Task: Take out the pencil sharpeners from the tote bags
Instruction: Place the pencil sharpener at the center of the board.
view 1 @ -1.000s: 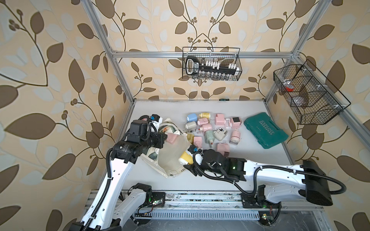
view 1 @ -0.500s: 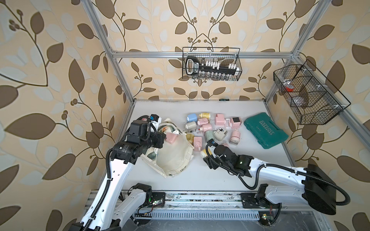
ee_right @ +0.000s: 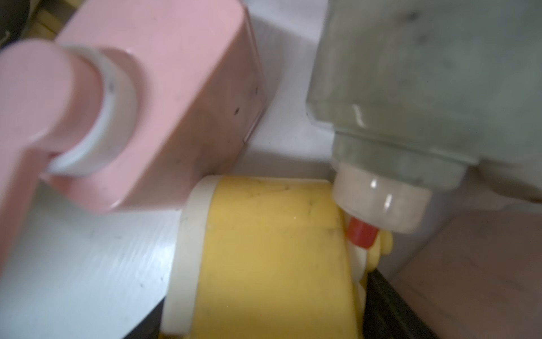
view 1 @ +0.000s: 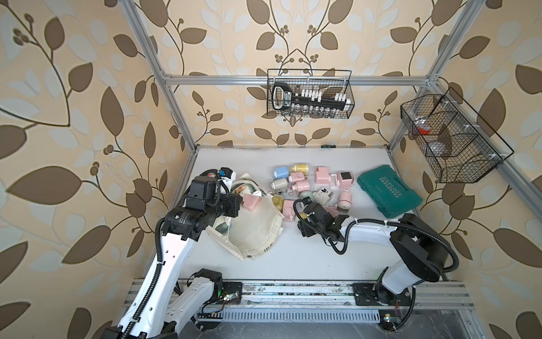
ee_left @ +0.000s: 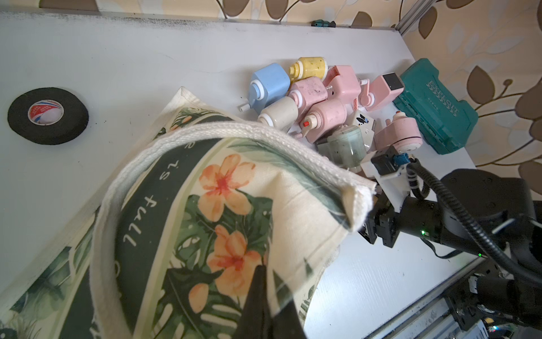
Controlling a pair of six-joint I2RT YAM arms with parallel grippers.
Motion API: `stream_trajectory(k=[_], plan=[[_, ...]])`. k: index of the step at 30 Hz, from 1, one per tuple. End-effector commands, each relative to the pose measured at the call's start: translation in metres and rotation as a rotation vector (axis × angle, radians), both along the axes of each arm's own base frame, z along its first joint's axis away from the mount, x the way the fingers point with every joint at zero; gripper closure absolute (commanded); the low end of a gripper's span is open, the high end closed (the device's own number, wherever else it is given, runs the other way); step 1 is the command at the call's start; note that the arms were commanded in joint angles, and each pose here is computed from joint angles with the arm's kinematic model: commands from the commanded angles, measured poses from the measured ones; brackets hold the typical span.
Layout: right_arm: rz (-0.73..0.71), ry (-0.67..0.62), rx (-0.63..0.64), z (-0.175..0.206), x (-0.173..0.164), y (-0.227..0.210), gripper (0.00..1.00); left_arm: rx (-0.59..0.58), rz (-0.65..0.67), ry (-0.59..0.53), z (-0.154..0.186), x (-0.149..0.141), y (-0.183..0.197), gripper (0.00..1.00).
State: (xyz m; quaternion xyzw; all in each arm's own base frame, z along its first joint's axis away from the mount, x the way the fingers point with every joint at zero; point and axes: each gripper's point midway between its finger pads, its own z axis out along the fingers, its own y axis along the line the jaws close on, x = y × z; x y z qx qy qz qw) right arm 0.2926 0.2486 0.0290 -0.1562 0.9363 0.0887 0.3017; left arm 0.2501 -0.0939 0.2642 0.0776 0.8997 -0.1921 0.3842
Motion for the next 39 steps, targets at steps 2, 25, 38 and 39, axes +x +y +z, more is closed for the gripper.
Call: stream_trajectory(k=[2, 25, 38, 39], plan=[[-0.002, 0.006, -0.001, -0.001, 0.018, 0.012, 0.34, 0.004, -0.003, -0.043, 0.009, 0.003, 0.001, 1.00], [0.612, -0.390, 0.451, 0.181, -0.107, 0.080, 0.24, -0.015, -0.027, -0.049, 0.011, -0.002, -0.004, 1.00], [0.713, -0.430, 0.052, 0.099, -0.071, 0.194, 0.22, -0.032, -0.047, -0.037, 0.012, -0.004, -0.008, 1.00], [0.699, -0.422, 0.024, 0.092, -0.061, 0.199, 0.22, -0.032, -0.049, -0.036, 0.012, -0.004, -0.008, 1.00]])
